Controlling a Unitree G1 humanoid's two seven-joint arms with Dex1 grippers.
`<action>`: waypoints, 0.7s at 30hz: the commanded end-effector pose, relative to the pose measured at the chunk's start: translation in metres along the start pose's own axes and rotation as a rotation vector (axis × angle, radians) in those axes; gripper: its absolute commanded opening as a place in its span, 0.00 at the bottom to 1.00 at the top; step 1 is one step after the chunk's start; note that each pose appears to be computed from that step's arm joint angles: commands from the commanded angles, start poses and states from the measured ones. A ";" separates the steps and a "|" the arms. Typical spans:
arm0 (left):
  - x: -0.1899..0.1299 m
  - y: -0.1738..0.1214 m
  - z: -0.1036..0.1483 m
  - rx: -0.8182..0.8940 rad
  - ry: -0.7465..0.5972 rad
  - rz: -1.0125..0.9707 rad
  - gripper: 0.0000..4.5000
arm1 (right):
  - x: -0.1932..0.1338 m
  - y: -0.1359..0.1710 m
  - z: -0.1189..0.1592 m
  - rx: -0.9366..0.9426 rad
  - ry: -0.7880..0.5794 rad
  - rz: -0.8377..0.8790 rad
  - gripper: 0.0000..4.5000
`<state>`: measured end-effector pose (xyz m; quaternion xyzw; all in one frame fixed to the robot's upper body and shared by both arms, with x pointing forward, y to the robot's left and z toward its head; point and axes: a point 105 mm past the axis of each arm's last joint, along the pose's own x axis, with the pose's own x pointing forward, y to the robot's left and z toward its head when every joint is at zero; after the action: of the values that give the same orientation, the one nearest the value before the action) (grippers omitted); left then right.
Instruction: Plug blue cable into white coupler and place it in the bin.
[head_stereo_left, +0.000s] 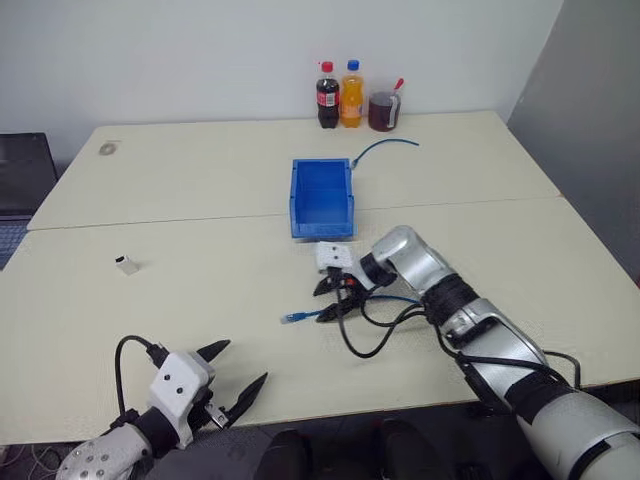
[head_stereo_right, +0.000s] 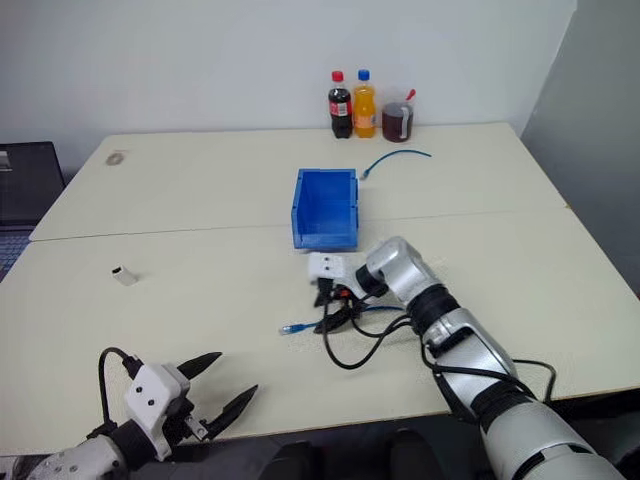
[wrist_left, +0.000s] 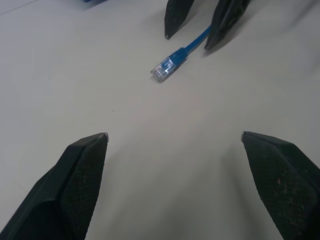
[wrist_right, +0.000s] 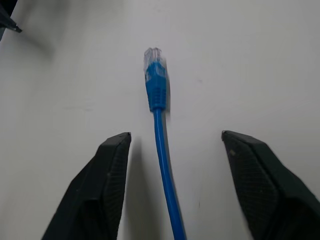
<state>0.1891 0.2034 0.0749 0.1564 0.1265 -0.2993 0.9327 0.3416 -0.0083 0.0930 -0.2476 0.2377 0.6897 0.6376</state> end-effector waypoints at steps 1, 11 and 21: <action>0.006 0.034 0.019 0.135 -0.022 -0.053 1.00 | -0.055 0.019 0.009 0.103 -0.145 -0.086 0.92; 0.086 0.054 0.044 0.435 -0.023 -0.498 1.00 | -0.108 0.096 -0.001 0.334 -0.373 -0.263 0.98; 0.125 0.043 0.029 0.414 0.038 -0.711 1.00 | -0.125 0.110 -0.013 0.472 -0.430 -0.555 0.98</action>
<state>0.3226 0.1639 0.0835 0.2890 0.1045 -0.6039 0.7354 0.2433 -0.1150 0.1596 0.0050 0.1882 0.4748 0.8597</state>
